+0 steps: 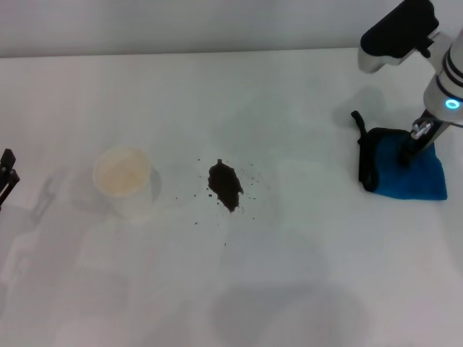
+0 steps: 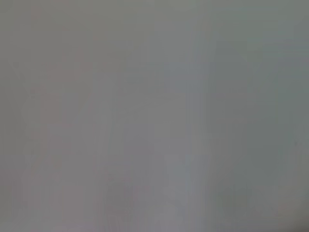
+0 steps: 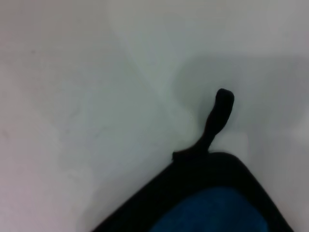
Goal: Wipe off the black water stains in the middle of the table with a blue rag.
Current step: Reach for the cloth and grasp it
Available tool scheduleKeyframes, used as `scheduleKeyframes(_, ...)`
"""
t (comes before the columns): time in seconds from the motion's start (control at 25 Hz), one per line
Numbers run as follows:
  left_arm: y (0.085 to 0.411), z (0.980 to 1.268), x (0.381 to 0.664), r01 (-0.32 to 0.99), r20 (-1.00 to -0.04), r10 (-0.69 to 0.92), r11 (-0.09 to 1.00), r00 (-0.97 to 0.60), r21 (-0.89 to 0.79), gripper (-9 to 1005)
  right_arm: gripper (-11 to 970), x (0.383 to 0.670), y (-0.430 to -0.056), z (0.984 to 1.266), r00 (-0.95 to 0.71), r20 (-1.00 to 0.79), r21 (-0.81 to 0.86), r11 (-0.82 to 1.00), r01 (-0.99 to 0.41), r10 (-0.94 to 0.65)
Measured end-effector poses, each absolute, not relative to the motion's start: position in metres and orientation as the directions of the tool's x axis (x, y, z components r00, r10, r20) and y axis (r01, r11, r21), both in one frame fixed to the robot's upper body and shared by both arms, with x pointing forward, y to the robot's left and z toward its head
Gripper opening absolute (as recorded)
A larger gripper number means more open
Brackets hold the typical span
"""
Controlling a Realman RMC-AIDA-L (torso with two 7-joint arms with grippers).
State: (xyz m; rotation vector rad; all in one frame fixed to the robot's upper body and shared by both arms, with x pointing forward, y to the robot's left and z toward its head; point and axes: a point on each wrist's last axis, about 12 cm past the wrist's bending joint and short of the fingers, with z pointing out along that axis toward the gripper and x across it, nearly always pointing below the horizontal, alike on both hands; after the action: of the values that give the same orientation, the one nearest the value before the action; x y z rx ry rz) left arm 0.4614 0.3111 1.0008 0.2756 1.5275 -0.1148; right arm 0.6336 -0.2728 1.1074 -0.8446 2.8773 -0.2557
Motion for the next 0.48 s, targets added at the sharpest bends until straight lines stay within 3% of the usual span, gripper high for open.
scheduleKeyframes(0.48,0.3117,1.0008,0.4614,0.242,-0.994,0.098,0.964,0.045,0.106,892,346,0.6326,-0.2761,1.1057,-0.837,-0.06,-0.189,0.83,-0.525,-0.543)
